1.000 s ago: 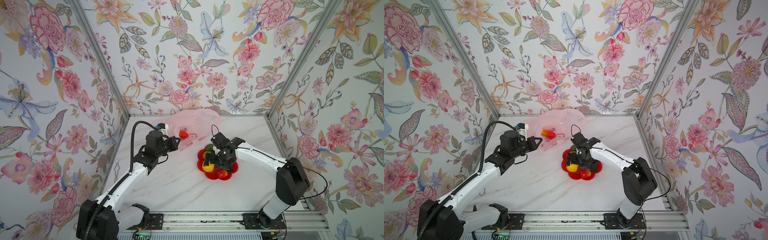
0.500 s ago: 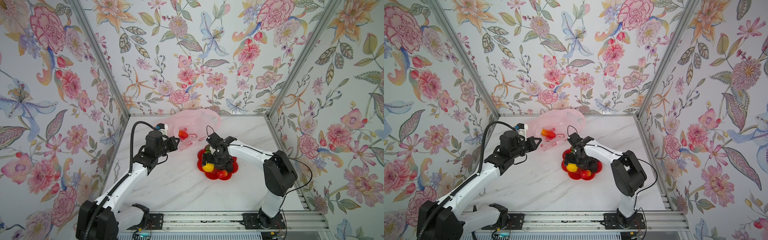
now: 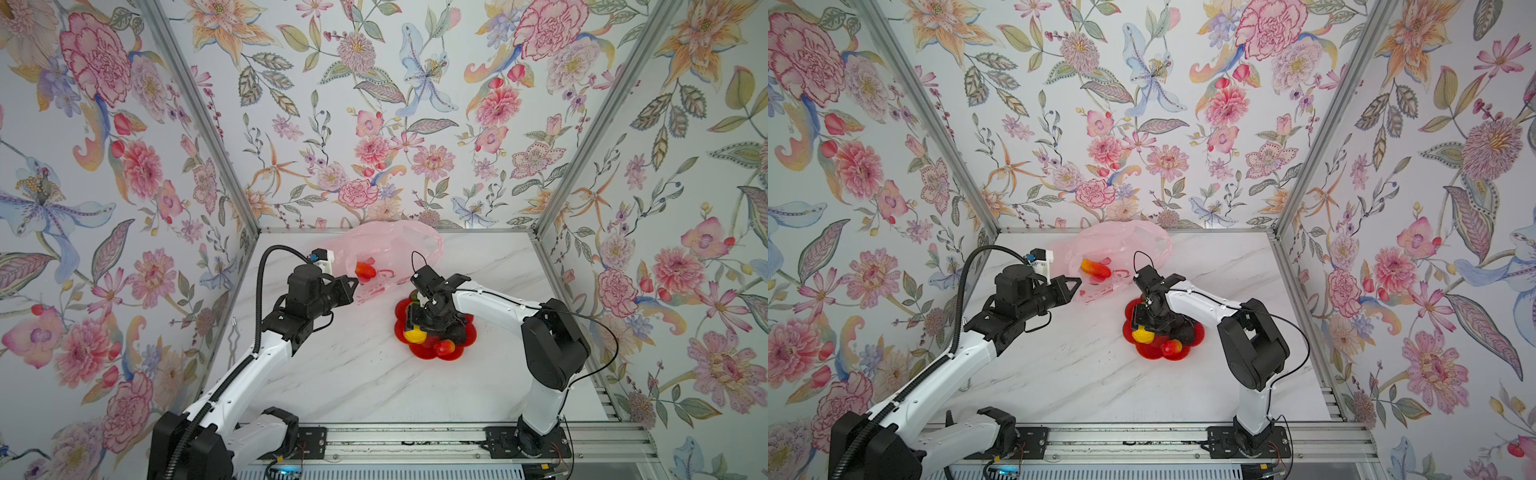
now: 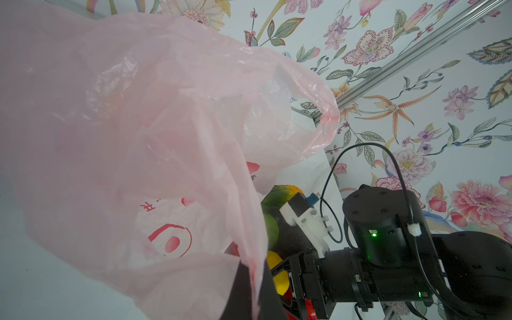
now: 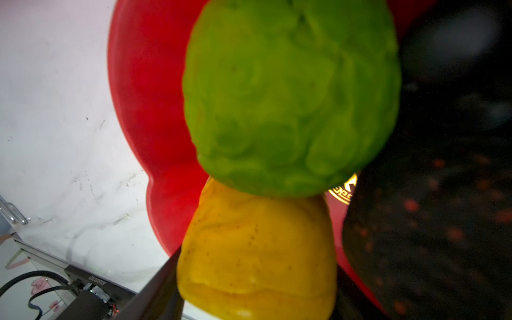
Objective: Place the fruits into the plastic bag
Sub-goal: Pick up the fruit from the plate.
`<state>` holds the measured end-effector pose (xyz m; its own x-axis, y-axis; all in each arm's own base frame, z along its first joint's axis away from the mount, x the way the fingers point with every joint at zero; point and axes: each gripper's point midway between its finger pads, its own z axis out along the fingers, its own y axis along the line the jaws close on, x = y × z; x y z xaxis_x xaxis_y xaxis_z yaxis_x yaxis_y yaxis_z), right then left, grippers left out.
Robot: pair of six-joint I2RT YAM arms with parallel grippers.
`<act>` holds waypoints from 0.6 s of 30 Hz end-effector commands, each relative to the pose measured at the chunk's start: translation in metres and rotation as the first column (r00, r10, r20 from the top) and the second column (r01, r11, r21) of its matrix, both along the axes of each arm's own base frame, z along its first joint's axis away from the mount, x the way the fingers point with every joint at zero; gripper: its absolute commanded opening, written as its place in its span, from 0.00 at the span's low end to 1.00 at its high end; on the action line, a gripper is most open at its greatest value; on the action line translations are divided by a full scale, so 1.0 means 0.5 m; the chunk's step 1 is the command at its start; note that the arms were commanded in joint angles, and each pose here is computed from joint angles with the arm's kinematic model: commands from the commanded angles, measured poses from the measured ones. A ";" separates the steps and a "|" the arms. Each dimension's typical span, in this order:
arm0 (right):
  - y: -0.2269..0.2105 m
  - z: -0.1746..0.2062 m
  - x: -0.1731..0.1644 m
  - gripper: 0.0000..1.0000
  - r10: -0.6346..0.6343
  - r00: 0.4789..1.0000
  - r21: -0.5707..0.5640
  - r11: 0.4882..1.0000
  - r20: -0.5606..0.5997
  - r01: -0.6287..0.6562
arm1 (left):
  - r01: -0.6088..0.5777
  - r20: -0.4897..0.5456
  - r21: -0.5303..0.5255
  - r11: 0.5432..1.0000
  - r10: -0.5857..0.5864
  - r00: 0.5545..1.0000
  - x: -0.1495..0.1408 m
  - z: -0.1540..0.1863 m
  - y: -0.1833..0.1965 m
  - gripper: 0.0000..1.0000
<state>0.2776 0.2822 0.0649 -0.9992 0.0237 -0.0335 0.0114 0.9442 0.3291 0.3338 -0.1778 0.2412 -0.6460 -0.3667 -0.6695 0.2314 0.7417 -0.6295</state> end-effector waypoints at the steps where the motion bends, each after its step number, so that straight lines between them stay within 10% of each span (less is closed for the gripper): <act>1: 0.002 0.013 0.001 0.61 -0.013 0.999 0.005 1.000 0.031 0.013 | 0.019 0.006 0.022 1.000 -0.019 1.000 -0.011 -0.004 0.005 0.00; 18: -0.044 0.209 -0.050 0.58 -0.140 0.981 0.237 0.966 0.137 0.104 | 0.057 0.036 -0.007 0.998 -0.057 0.998 -0.019 0.005 -0.007 0.00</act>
<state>0.2557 0.2655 0.1564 -0.9778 0.1204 -0.1713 0.0185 0.8647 0.5020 0.3284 -0.1805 0.2387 -0.6515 -0.3418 -0.6773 0.2615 0.7369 -0.6234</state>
